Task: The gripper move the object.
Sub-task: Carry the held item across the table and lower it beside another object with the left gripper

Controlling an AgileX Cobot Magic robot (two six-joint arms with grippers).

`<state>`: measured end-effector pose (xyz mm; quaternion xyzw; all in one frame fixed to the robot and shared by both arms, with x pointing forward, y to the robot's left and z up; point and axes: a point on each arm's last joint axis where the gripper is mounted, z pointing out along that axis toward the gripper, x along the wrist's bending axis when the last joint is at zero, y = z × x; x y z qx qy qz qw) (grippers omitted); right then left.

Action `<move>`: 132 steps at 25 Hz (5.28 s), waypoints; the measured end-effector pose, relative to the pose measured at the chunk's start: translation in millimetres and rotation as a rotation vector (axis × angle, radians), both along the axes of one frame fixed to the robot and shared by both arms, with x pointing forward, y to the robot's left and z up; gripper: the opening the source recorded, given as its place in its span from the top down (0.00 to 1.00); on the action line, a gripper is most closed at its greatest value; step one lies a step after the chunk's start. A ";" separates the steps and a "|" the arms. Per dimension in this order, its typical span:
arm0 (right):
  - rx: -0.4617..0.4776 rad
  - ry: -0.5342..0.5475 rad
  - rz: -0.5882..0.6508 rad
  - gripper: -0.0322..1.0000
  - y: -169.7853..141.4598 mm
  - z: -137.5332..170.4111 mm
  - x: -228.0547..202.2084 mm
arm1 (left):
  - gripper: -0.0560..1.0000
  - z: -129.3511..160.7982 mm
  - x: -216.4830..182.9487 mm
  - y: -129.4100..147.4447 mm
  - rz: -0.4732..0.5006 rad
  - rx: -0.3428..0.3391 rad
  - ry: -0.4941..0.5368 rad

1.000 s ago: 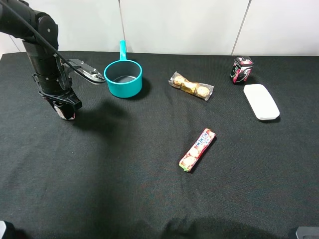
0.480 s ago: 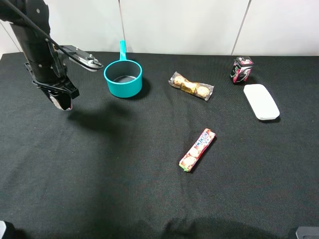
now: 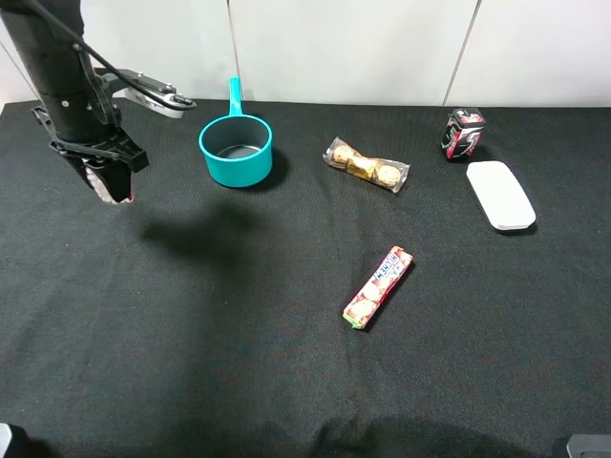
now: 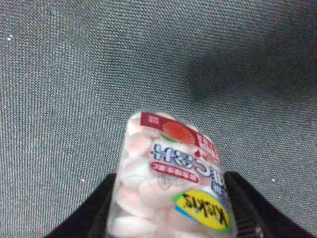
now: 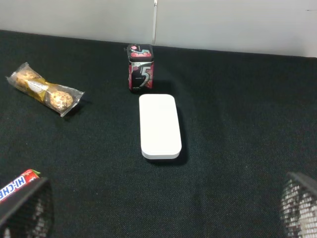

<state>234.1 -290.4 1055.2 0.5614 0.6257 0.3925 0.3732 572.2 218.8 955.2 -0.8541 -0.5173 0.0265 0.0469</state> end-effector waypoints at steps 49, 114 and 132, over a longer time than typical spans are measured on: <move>0.000 0.000 0.000 0.30 0.0 0.0 0.0 | 0.48 74.9 -76.4 -206.8 -0.275 -0.125 -0.190; 0.002 0.000 0.001 0.30 0.2 0.0 0.0 | 0.48 -62.2 -133.0 -371.3 -0.548 -0.117 -0.032; 0.002 0.000 0.001 0.30 0.2 0.0 0.0 | 0.44 -63.2 -133.8 -373.7 -0.554 -0.133 -0.042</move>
